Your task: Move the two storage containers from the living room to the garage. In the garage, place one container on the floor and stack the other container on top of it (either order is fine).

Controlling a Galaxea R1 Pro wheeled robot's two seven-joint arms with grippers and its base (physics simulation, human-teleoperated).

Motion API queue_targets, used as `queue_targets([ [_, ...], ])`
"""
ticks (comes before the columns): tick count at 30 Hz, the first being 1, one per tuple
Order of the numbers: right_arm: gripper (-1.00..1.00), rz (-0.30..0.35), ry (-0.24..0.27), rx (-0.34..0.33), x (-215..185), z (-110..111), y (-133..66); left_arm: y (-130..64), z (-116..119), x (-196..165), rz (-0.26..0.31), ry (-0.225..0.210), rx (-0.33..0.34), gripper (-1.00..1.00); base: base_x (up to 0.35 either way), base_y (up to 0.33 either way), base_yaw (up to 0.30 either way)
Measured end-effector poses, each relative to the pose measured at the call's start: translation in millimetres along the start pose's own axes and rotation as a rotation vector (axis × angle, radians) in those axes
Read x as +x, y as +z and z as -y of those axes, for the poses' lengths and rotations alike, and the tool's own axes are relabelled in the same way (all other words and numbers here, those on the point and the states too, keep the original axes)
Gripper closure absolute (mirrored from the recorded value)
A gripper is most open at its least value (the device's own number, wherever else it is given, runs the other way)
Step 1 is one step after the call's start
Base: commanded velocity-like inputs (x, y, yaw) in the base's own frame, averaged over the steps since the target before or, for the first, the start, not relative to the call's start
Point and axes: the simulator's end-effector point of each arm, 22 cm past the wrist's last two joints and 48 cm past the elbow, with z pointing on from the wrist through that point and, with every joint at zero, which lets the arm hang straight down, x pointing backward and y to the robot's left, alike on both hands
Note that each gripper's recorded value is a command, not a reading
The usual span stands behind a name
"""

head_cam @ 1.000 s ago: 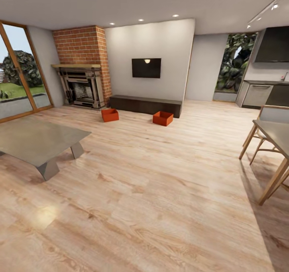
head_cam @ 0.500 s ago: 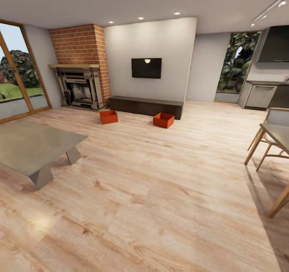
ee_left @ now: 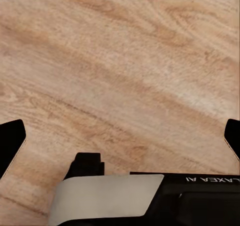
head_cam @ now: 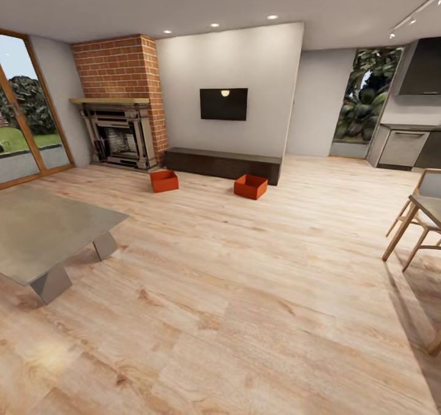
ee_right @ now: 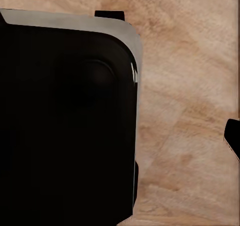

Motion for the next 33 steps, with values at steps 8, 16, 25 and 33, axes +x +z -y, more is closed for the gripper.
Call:
queue_targets([
  [8, -1.0, 0.0, 0.0, 0.0, 0.0, 0.0, 0.0, 0.0, -0.2, 0.0, 0.0, 0.0, 0.0, -1.0, 0.344, 0.0, 0.0],
  [16, -1.0, 0.0, 0.0, 0.0, 0.0, 0.0, 0.0, 0.0, 0.8, 0.0, 0.0, 0.0, 0.001, -1.0, 0.344, 0.0, 0.0],
  [25, -1.0, 0.0, 0.0, 0.0, 0.0, 0.0, 0.0, 0.0, 1.0, -0.3, 0.002, -0.001, 0.001, -1.0, 0.344, 0.0, 0.0],
  [33, -1.0, 0.0, 0.0, 0.0, 0.0, 0.2, 0.0, 0.0, 0.4, -2.2, 0.01, -0.001, 0.0, -1.0, 0.344, 0.0, 0.0],
])
